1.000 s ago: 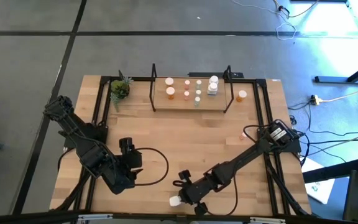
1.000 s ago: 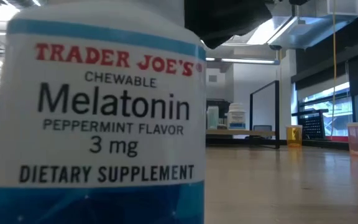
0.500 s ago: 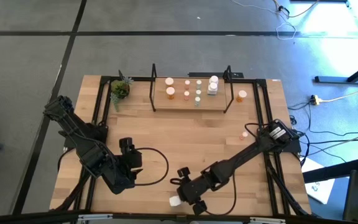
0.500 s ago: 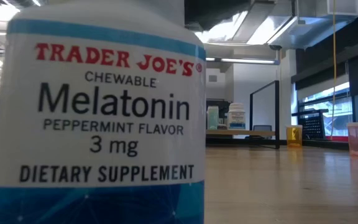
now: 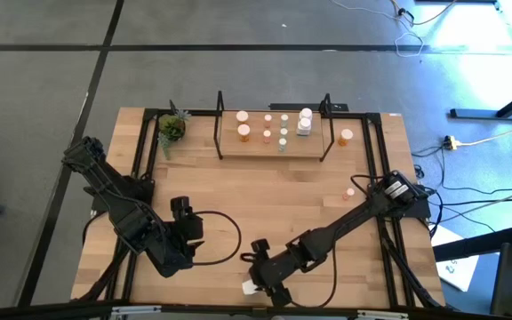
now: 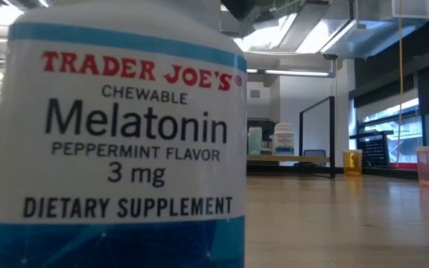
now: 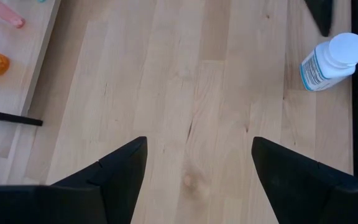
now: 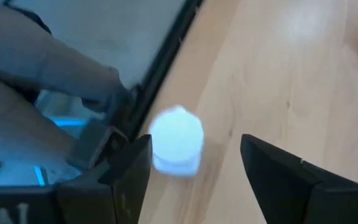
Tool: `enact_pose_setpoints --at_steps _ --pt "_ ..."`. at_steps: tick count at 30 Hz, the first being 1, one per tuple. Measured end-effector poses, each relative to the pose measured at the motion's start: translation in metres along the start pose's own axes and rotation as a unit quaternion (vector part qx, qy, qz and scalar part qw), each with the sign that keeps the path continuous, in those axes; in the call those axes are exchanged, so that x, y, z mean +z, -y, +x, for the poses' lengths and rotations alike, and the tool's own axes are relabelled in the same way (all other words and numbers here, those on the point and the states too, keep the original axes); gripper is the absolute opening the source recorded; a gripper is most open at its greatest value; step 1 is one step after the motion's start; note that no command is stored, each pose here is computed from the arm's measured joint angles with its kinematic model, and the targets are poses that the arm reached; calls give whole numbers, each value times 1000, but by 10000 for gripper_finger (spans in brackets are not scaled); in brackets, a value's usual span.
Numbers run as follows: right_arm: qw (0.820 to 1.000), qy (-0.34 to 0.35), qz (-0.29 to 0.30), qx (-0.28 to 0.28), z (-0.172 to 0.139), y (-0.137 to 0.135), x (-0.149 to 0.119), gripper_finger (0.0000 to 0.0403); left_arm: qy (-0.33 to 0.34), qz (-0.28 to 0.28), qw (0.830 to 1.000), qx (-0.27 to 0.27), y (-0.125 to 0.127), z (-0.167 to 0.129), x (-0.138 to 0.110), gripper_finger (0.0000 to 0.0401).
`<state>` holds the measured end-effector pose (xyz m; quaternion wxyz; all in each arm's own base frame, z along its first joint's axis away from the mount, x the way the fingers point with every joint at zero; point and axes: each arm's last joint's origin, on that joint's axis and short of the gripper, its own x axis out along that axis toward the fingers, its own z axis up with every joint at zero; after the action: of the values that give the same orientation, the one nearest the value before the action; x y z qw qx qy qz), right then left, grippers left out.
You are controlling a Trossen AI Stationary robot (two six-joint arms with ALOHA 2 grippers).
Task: Pick and place medicine bottles onto shelf by color
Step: Put the white pill bottle on the shelf aligned with the white bottles
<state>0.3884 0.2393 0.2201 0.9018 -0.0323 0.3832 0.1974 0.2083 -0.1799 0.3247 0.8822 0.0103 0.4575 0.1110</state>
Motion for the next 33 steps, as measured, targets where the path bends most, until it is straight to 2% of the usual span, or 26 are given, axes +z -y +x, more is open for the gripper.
enact_pose_setpoints --at_steps 4,13,33 --pt "1000 19 2 20 2 -2 4 248 0 0 1000 0 0 0 0 284" --pt "1000 9 -3 15 20 -1 -5 248 0 0 1000 0 0 0 0 284" --pt "1000 1 -4 18 34 0 -14 248 -3 3 1000 4 -1 0 -1 284"
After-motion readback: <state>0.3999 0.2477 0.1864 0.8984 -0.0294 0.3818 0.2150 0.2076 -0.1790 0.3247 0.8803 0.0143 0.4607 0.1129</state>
